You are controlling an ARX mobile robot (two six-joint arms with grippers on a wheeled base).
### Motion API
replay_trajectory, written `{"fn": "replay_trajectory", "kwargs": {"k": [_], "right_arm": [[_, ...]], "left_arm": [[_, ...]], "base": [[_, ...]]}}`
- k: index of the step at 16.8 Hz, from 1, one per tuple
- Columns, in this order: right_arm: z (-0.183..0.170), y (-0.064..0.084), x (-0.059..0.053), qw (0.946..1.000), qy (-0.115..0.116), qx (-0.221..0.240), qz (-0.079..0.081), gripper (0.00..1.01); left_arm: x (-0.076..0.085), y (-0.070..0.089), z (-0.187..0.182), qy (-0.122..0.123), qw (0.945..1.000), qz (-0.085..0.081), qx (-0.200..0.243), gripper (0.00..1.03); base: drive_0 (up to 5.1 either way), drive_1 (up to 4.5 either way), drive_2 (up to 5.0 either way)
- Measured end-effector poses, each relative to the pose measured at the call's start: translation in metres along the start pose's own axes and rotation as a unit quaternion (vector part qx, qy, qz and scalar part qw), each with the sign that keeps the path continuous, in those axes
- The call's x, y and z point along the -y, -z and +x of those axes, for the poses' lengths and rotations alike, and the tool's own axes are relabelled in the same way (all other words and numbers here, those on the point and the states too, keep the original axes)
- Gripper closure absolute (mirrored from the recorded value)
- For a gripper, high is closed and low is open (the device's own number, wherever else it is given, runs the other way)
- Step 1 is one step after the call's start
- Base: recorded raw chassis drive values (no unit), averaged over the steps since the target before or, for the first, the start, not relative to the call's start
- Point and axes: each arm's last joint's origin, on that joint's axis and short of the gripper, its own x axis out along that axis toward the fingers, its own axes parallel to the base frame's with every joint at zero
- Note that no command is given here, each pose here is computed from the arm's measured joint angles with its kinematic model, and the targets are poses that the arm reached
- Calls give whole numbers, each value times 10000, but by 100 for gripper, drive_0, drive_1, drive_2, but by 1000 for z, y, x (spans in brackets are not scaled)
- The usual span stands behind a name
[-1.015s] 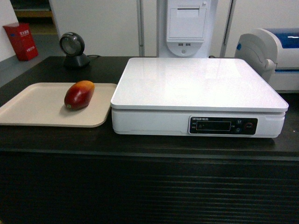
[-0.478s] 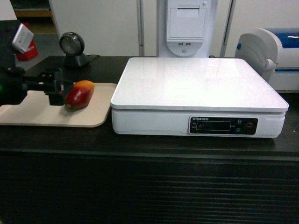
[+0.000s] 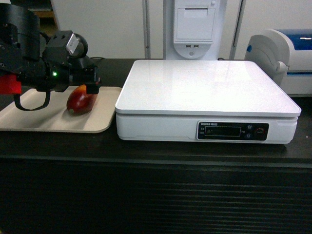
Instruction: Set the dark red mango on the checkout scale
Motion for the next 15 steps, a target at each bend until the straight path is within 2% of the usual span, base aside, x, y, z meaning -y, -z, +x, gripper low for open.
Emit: {"fn": "replay_trajectory", "kwargs": {"k": [4, 7, 10, 14, 15], "right_arm": [[0, 0, 0, 10000, 0, 0, -2, 3], [0, 0, 0, 10000, 2, 0, 0, 3], [0, 0, 0, 10000, 0, 0, 0, 3], [0, 0, 0, 10000, 0, 0, -2, 3], [0, 0, 0, 10000, 2, 0, 0, 3]], "left_arm": [[-13, -5, 32, -150, 9991, -134, -372, 5], [-19, 5, 46, -246, 9953, -262, -894, 5], [-20, 14, 50, -347, 9933, -224, -1084, 5], [-18, 13, 51, -454, 9941, -53, -989, 41], [-17, 15, 51, -439, 9945, -9, -956, 44]], "base": [[0, 0, 0], [0, 0, 0], [0, 0, 0], [0, 0, 0], [0, 0, 0]]}}
